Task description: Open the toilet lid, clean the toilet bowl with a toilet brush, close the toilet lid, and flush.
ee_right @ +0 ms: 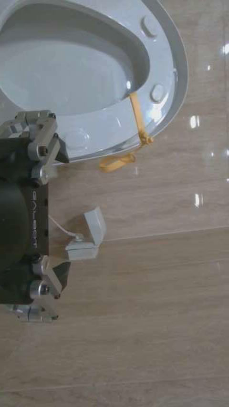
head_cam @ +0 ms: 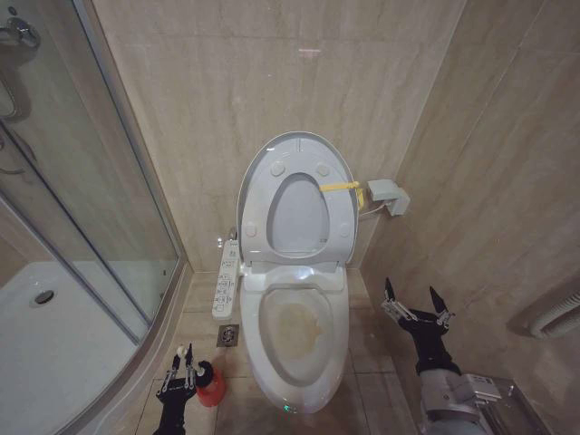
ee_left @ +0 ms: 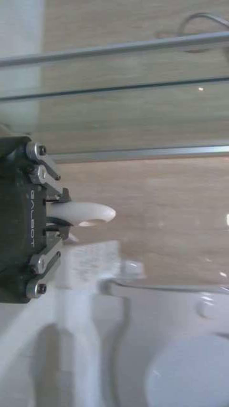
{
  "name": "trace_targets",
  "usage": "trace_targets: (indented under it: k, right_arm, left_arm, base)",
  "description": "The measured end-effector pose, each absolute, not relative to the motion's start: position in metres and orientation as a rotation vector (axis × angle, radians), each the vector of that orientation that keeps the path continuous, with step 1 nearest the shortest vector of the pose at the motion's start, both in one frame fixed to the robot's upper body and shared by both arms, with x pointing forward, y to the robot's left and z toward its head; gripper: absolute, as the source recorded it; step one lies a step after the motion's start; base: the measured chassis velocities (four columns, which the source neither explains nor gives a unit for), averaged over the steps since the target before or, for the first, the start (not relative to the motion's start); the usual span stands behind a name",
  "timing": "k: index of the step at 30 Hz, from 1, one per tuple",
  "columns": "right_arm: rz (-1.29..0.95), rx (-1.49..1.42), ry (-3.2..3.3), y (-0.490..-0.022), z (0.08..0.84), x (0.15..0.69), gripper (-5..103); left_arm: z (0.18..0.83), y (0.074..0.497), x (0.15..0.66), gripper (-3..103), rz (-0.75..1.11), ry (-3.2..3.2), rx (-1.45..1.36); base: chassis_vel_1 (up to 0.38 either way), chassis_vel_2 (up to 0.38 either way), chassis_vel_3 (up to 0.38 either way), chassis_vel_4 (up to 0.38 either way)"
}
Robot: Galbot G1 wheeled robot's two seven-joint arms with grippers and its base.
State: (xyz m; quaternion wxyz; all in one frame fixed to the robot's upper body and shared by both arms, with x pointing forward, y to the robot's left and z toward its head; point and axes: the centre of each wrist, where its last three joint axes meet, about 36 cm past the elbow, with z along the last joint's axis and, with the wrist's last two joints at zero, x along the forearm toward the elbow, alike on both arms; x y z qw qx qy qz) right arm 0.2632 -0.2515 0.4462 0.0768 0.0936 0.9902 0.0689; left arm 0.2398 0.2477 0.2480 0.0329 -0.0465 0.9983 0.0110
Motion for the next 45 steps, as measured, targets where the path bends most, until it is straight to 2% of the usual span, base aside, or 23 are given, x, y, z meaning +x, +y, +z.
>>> trace_targets:
  k: [9,26,33,41,45]
  right_arm:
    - [0.207,0.281,2.967,-0.251,0.446,0.263,100]
    - [0.207,0.28,2.967,-0.251,0.446,0.263,100]
    - [0.207,0.28,2.967,-0.251,0.446,0.263,100]
    - [0.207,0.28,2.967,-0.251,0.446,0.263,100]
    - [0.207,0.28,2.967,-0.251,0.446,0.263,100]
  left_arm:
    - [0.335,0.233,0.211,22,0.05,2.936,-0.038]
    - [0.43,0.199,0.215,22,0.037,2.775,0.147]
    - [0.444,0.203,0.235,22,-0.03,2.701,0.301]
    - [0.425,0.222,0.305,22,-0.122,2.668,0.454]
    - [0.419,0.224,0.323,22,-0.199,2.68,0.537]
  base:
    - [0.0,0.0,0.0,0.0]
    - [0.0,0.0,0.0,0.0]
    - [0.0,0.0,0.0,0.0]
    - [0.0,0.0,0.0,0.0]
    - [0.0,0.0,0.0,0.0]
